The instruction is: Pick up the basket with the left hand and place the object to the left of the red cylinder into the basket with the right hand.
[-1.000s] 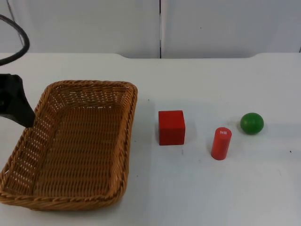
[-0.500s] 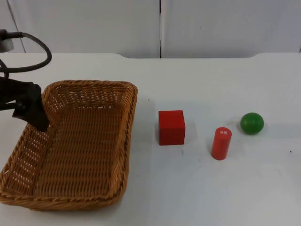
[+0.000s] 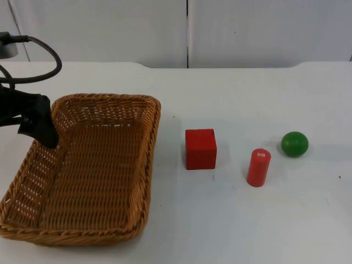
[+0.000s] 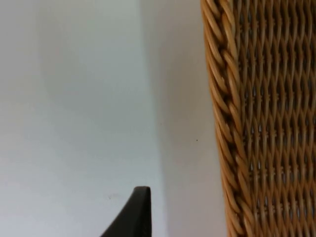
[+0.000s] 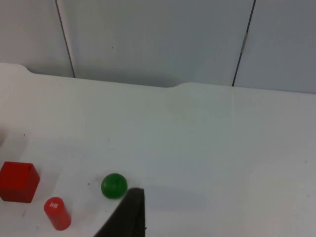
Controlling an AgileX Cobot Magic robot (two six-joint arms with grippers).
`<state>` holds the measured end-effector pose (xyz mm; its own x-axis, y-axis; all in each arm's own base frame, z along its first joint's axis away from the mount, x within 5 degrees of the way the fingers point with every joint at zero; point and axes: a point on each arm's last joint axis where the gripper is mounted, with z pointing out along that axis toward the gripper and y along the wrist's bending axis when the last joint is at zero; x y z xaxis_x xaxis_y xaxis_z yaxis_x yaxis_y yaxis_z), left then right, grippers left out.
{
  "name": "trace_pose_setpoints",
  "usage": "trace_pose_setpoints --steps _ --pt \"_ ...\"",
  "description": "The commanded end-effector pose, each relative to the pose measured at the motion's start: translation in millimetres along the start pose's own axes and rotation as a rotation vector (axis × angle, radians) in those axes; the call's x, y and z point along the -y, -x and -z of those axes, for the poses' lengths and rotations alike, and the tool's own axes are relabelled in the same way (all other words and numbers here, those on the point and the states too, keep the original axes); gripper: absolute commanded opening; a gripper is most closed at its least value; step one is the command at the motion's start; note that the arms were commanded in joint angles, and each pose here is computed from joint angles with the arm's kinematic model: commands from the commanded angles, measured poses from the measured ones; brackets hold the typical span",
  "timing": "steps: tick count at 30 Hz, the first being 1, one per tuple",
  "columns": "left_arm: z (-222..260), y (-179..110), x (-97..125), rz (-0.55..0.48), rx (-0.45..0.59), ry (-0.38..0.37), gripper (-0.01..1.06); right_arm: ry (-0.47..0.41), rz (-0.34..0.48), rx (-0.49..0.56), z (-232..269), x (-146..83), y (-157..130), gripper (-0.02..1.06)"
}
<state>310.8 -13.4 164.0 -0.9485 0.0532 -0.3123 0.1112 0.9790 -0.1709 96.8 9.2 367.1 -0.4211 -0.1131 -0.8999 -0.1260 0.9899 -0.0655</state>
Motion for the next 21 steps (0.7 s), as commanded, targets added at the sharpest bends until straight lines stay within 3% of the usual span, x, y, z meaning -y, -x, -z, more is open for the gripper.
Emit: trace_pose_setpoints --steps 1,9,21 --pt "1.1 1.6 2.9 -0.002 0.005 -0.01 1.05 -0.003 0.005 -0.011 -2.5 0.9 6.9 1.05" --pt "-2.6 3.4 1.0 -0.009 0.022 0.003 1.05 0.006 0.0 -0.06 -26.3 3.0 39.7 1.05" --pt "-22.7 19.4 -5.4 -0.031 -0.007 0.002 1.05 0.012 0.009 -0.119 -46.1 3.3 44.6 1.05"
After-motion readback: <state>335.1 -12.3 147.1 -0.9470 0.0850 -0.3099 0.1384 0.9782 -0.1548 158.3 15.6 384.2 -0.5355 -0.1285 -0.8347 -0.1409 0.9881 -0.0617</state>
